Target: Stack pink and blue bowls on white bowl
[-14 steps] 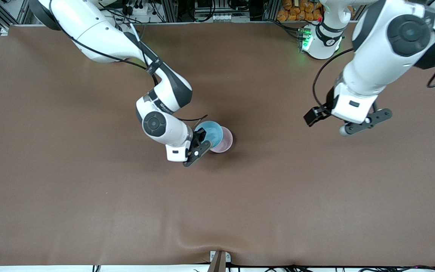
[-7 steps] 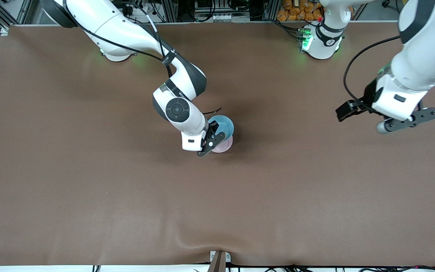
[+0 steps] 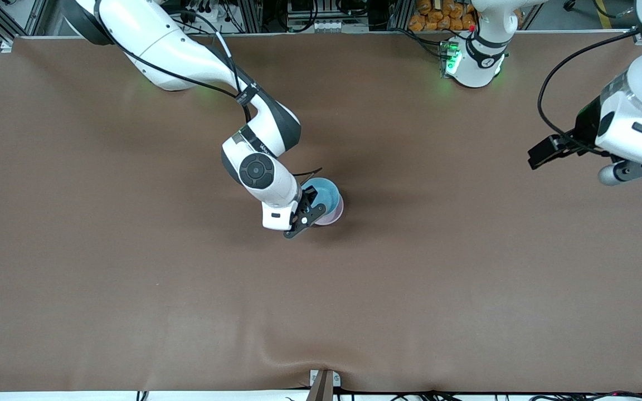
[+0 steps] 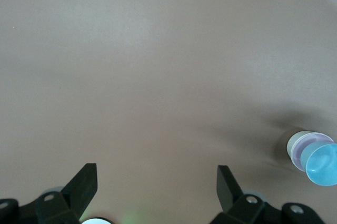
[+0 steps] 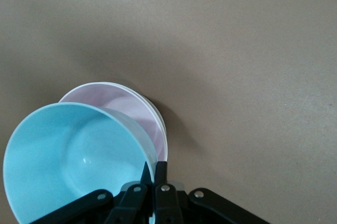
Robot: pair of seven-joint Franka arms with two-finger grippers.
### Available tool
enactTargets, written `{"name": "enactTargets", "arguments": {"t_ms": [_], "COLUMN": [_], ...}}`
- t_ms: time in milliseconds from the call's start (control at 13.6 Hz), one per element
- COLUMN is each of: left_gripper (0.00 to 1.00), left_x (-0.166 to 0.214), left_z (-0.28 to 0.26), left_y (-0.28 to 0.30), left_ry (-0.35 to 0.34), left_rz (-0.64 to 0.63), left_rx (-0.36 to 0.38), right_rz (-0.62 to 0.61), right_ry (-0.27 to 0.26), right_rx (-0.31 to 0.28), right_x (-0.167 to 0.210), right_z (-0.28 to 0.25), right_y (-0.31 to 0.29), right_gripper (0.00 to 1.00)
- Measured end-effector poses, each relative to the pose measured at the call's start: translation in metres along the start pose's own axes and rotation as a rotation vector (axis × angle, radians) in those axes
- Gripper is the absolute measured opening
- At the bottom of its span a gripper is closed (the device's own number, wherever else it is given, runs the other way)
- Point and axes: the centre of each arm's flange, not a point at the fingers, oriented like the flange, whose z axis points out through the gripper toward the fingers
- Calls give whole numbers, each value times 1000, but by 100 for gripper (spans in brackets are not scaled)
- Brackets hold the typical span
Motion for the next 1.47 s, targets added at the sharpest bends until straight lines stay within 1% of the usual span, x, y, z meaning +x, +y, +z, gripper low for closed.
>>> {"name": "enactTargets", "arguments": {"t_ms": [366,659,733,806,879,1026,1099,1392,1466], "left_gripper": [100,100,100,100,100,100,100,100,100], "left_x": [-5,-5,-4,-4,-5,-7,-8,-14,-14], "left_z": [-1,-9,-13,-17,-20,-21,-22,-23,-23], "left_y": [7,-4,-11,-20,-28,-40,-45,-49,-49], "left_ry": [-2,13,21,26,28,27,27,26,26], "left_rz": [24,130,151,167,173,170,170,172,172], "left_rx": [-1,1,7,14,20,26,27,27,27], "right_rz": [27,36,37,37,37,37,37,41,51], "right_ry": [2,9,18,27,32,36,36,50,61], "right_rx": [4,6,7,7,8,8,8,6,4], "right_x": [3,6,7,8,9,10,10,13,16], "right_z": [5,5,4,4,3,2,1,-4,-10], "right_y": [-4,-6,-6,-6,-6,-6,-6,-4,2], "right_gripper": [2,2,7,15,28,48,60,99,100]}}
